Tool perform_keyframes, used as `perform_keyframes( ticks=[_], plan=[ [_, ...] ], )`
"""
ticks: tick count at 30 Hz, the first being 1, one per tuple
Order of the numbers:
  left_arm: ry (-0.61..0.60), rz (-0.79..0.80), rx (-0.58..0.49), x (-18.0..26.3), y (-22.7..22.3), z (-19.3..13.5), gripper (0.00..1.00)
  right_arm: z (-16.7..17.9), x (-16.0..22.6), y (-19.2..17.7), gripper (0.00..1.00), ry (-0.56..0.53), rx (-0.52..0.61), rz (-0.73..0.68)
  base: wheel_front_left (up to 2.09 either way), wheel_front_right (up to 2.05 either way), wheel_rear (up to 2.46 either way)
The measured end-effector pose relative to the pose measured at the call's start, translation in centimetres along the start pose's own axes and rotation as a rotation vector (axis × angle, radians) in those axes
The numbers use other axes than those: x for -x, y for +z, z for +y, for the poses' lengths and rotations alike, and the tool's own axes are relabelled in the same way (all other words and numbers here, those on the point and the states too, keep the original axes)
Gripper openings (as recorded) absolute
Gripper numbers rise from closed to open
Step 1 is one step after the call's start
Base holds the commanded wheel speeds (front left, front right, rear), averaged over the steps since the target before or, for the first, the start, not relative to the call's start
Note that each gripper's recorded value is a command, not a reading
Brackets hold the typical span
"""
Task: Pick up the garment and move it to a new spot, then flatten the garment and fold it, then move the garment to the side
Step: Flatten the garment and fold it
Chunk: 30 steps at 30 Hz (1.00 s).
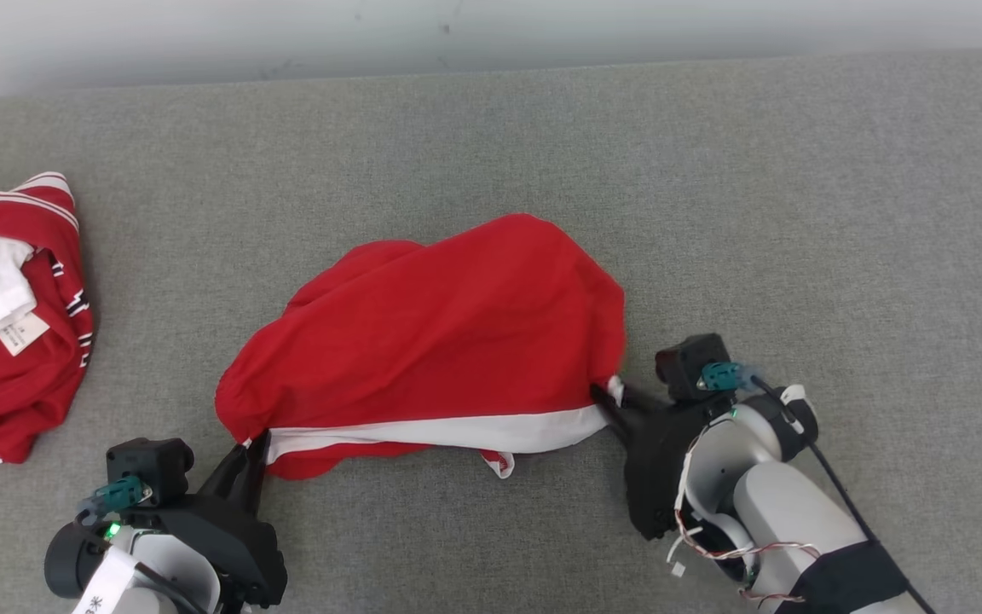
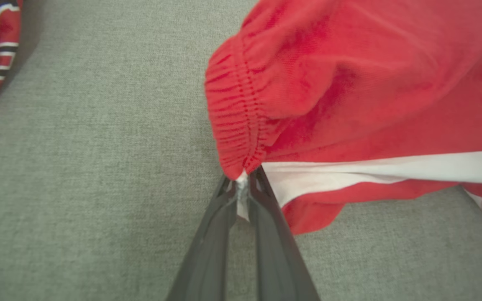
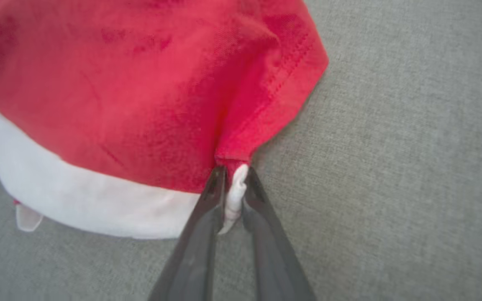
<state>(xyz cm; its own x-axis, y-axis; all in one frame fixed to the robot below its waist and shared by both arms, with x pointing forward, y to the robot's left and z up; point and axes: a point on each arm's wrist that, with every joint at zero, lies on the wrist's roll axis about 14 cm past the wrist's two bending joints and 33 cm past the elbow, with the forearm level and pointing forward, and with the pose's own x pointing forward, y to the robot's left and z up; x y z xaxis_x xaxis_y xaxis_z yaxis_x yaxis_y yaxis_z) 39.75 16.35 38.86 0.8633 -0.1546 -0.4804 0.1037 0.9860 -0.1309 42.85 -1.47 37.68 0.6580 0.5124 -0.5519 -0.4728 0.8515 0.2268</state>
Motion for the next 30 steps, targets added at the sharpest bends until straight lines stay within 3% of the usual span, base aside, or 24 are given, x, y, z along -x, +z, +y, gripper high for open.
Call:
perform_keyframes(
  ticks=[7, 11, 15, 19, 23, 30],
  plan=[
    [-0.009, -0.009, -0.002, -0.1, 0.2, -0.3, 0.00, 0.1, 0.3, 0.1, 0.00, -0.011, -0.018, -0.020, 0.00, 0.00, 0.00],
    [-0.016, -0.117, 0.024, 0.0, 2.8, -0.8, 0.00, -0.6, 1.0, 1.9, 0.00, -0.030, -0.067, -0.109, 0.00, 0.00, 0.00],
    [-0.028, -0.318, 0.040, 0.6, 8.4, -1.6, 0.00, -2.5, 3.1, 5.9, 0.00, -0.072, -0.172, -0.302, 0.00, 0.00, 0.00],
    [-0.046, -0.510, 0.077, 2.4, 13.3, -2.5, 0.00, -3.4, 6.4, 11.7, 0.00, -0.075, -0.197, -0.542, 0.00, 0.00, 0.00],
    [-0.150, -0.620, 0.152, 4.5, 16.0, -5.2, 0.00, -3.7, 10.0, 14.1, 0.00, -0.065, -0.211, -0.680, 0.00, 0.00, 0.00],
    [-0.414, -0.721, 0.334, 9.6, 18.4, -10.4, 0.00, -1.3, 16.4, 16.0, 0.00, 0.036, -0.264, -0.856, 0.00, 0.00, 0.00]
  ],
)
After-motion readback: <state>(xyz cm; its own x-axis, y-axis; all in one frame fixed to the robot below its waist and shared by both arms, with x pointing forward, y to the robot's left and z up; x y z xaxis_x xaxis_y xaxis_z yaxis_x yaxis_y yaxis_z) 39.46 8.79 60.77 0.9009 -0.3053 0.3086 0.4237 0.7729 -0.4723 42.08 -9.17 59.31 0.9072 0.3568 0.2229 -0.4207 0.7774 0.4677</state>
